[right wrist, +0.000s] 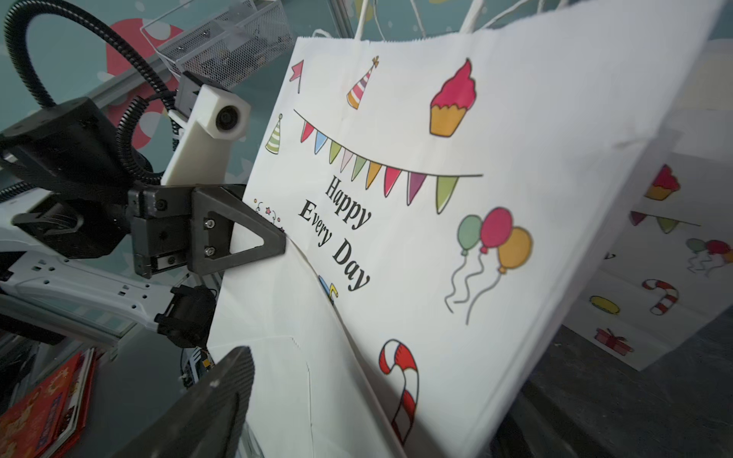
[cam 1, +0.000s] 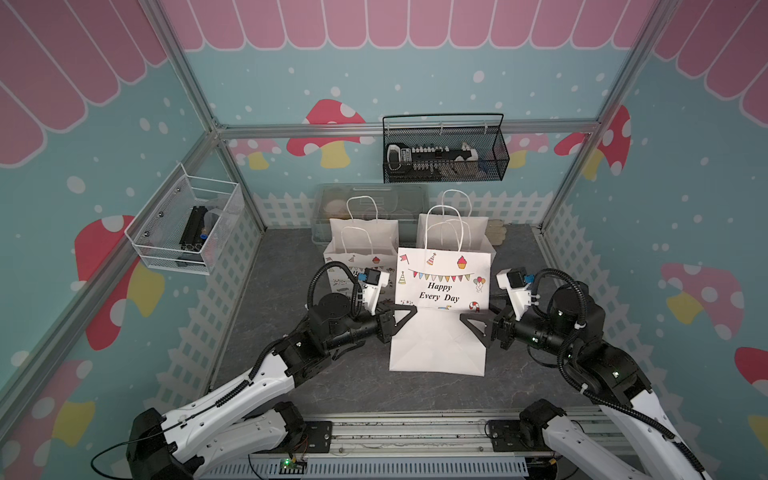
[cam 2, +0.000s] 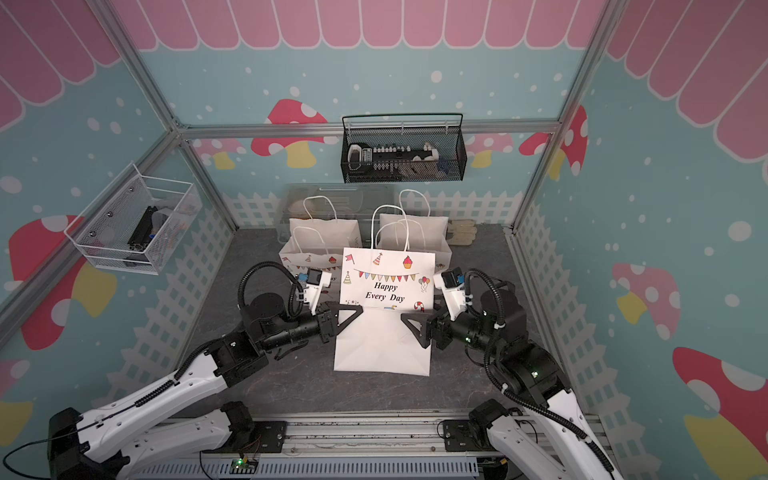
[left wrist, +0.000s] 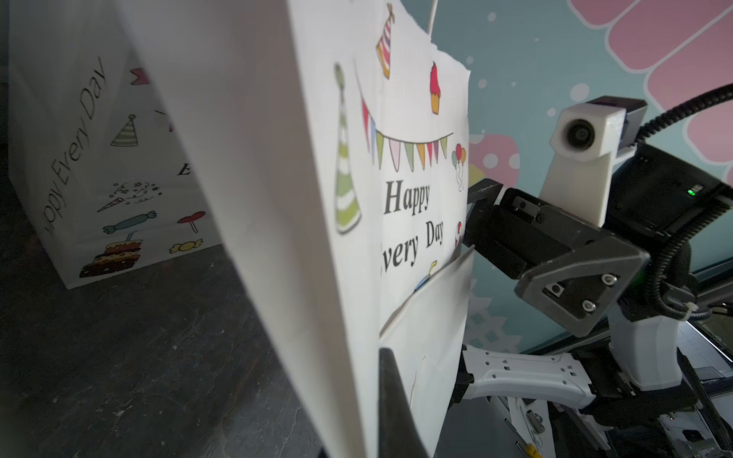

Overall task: Put away the paper bag
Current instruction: Press the paper bag, then place the paper bag at the center of the board.

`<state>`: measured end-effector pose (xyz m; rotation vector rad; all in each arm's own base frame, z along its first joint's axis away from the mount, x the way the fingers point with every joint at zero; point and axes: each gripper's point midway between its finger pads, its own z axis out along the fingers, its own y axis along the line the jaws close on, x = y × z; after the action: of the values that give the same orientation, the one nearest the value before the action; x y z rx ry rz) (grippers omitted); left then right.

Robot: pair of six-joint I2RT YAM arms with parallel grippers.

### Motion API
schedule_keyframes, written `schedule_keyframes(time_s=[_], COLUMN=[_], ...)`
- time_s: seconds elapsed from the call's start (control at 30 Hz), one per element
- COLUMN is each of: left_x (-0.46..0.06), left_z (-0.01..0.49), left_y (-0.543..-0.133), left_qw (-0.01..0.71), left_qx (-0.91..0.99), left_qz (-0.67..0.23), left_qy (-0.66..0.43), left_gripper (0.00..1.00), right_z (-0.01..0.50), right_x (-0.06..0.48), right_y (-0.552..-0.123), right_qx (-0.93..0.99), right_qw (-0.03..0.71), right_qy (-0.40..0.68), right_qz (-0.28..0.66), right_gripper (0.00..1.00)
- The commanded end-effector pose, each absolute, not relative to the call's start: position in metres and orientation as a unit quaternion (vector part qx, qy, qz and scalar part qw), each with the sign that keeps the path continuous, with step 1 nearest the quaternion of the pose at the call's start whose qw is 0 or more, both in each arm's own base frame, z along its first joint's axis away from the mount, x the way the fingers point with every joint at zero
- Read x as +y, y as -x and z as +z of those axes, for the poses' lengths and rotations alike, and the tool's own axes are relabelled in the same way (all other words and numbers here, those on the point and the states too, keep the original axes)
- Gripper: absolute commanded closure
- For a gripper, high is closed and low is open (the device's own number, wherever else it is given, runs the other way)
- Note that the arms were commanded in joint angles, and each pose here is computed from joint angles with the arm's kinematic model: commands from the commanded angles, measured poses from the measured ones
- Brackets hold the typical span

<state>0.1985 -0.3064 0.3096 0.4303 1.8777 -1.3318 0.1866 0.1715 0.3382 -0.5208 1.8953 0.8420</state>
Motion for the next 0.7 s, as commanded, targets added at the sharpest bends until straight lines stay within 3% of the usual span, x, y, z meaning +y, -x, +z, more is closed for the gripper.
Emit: schedule_keyframes(time_s=[0.0,0.3,0.67], left_x=[-0.311,-0.323,-0.374], left_z=[0.309,0.296,0.287], left_y=[-0.196,-0.193,-0.182], left_qw=[0.393,0.397,0.384], left_qx=[0.763,0.779,0.774], left_qz=[-0.486,-0.474,-0.492], left_qy=[-0.164,-0.109,-0.109], left_gripper=[1.00,1.00,1.00], right_z=[0.354,0.349,0.363], right_x=[0.144,0.090,0.092], right_y=[-0.184,-0.181,-0.181], right_qx=[0.779,0.799,0.788], right_qw=[0.523,0.562,0.573], right_qy=[0.181,0.106,0.109], right_qz=[0.293,0.187,0.196], right_gripper=[0.05,0.01,0.01])
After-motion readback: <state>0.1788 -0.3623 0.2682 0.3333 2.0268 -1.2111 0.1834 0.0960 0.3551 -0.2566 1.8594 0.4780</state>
